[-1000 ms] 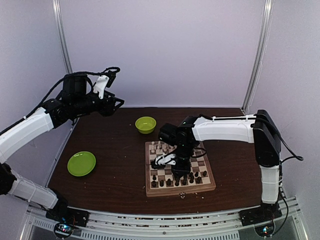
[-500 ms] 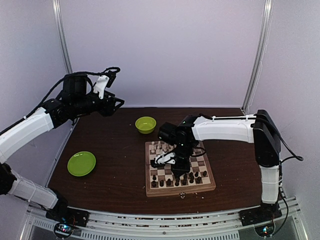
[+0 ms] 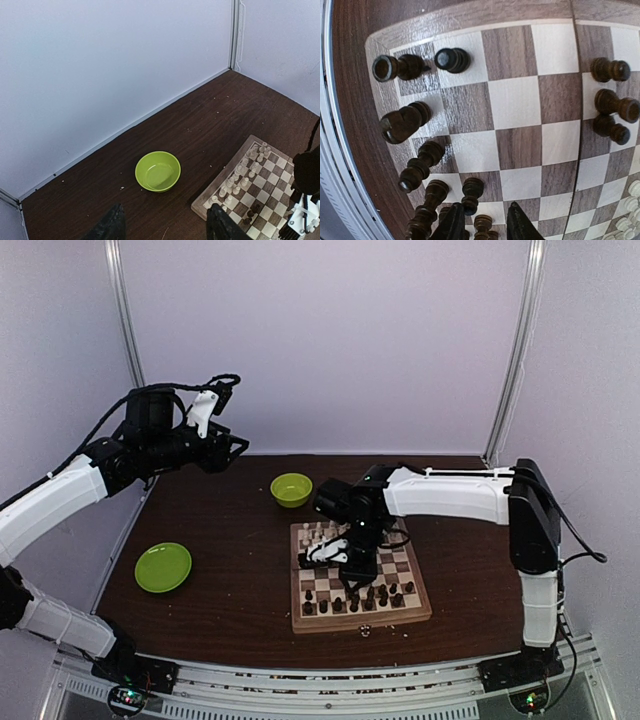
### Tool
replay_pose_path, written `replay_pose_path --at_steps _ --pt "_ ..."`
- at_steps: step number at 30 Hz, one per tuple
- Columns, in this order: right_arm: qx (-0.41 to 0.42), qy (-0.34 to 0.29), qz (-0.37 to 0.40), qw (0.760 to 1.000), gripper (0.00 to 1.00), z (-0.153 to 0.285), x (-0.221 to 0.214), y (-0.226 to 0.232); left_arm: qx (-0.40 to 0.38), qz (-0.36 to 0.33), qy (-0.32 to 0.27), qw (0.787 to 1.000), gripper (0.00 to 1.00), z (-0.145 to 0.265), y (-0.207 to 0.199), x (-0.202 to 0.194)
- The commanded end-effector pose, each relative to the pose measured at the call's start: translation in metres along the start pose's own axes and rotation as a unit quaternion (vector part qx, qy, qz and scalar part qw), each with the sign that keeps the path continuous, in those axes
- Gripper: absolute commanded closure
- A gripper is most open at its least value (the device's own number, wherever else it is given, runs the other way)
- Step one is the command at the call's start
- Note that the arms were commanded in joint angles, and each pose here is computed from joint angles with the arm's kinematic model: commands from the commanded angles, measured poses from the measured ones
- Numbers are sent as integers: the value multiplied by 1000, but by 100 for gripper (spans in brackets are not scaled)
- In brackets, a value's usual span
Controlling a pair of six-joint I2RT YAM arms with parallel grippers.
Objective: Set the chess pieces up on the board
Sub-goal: Place the pawn at e7, then pick up the pawn from the chessboard.
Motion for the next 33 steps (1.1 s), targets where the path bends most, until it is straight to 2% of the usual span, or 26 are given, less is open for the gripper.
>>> replay_pose_path --at_steps 1,5,9,18,22,33 --pt "-18 -31 14 999 69 42 7 -2 -2 2 -20 1000 44 1 2 12" --pt "-17 -58 22 998 67 71 16 -3 -3 2 -21 1000 44 1 2 13" --pt "-25 -76 13 997 67 80 27 -10 -3 2 -22 1000 44 1 2 14" --pt "-67 -55 -30 996 68 43 49 -48 -3 2 -21 1000 44 1 2 13" --pt "-83 -58 -40 994 64 33 55 -60 -4 3 -21 1000 44 1 1 12" --pt "-64 -70 -48 994 61 19 73 -68 -10 5 -22 1000 44 -1 0 13"
Point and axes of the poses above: each gripper's point midway between its finger pads, its own z axis back along the fingers, its own y axis along the line the jaws close on, x = y × z, the point moved 4 cm from there along z, back along the fingers, and after that the axes turned 13 degrees about -z, right-handed, at the moved point
